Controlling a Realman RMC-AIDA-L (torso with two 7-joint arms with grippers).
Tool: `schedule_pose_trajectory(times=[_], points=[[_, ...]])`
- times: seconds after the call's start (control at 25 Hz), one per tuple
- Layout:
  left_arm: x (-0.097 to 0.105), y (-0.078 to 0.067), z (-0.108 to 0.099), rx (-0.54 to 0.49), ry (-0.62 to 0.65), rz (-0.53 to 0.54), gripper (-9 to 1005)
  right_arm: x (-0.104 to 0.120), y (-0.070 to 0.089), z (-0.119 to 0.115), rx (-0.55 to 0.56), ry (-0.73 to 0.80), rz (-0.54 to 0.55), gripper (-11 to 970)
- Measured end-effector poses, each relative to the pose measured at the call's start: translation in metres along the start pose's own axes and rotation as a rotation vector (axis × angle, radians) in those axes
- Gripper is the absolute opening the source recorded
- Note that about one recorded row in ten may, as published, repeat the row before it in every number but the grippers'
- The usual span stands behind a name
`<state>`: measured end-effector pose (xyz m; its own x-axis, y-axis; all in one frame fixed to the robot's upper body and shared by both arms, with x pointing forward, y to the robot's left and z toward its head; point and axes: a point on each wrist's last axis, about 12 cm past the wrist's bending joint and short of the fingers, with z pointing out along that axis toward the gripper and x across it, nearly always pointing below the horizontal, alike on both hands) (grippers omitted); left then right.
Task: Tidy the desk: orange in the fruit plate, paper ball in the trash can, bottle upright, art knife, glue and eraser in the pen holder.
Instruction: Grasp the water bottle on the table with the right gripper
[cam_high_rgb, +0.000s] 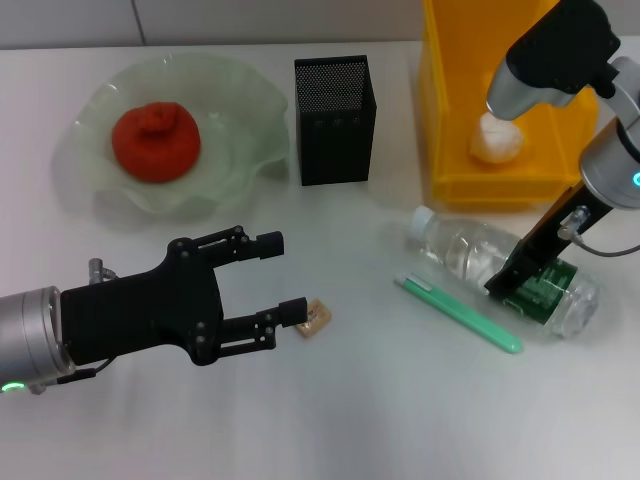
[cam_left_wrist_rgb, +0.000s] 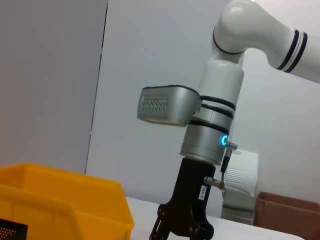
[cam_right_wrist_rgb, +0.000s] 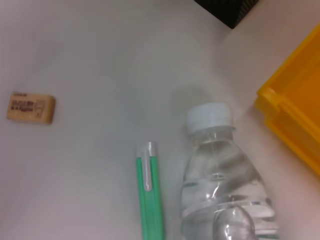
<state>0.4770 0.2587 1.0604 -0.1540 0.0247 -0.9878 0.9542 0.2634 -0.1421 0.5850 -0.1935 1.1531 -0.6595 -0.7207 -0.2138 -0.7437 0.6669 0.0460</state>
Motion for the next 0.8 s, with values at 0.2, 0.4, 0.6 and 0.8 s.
schedule_pose_trajectory(times=[0.2, 0.4, 0.6, 0.8], points=[[0.0, 0.0, 0.0, -0.002, 0.001, 0.0, 744, -0.002, 0.0, 0.005, 0.009, -0.009, -0.008, 839], [0.0, 0.001, 0.0, -0.006, 0.004, 0.002, 744, -0.003, 0.001, 0.012, 0.001, 0.007, -0.007, 839], [-0.001, 0.002, 0.001, -0.004, 0.004, 0.004, 744, -0.003, 0.001, 0.016, -0.001, 0.014, -0.008, 838], [-0.001, 0.003, 0.002, -0.003, 0.004, 0.006, 744, -0.004, 0.001, 0.016, -0.003, 0.016, -0.008, 833]])
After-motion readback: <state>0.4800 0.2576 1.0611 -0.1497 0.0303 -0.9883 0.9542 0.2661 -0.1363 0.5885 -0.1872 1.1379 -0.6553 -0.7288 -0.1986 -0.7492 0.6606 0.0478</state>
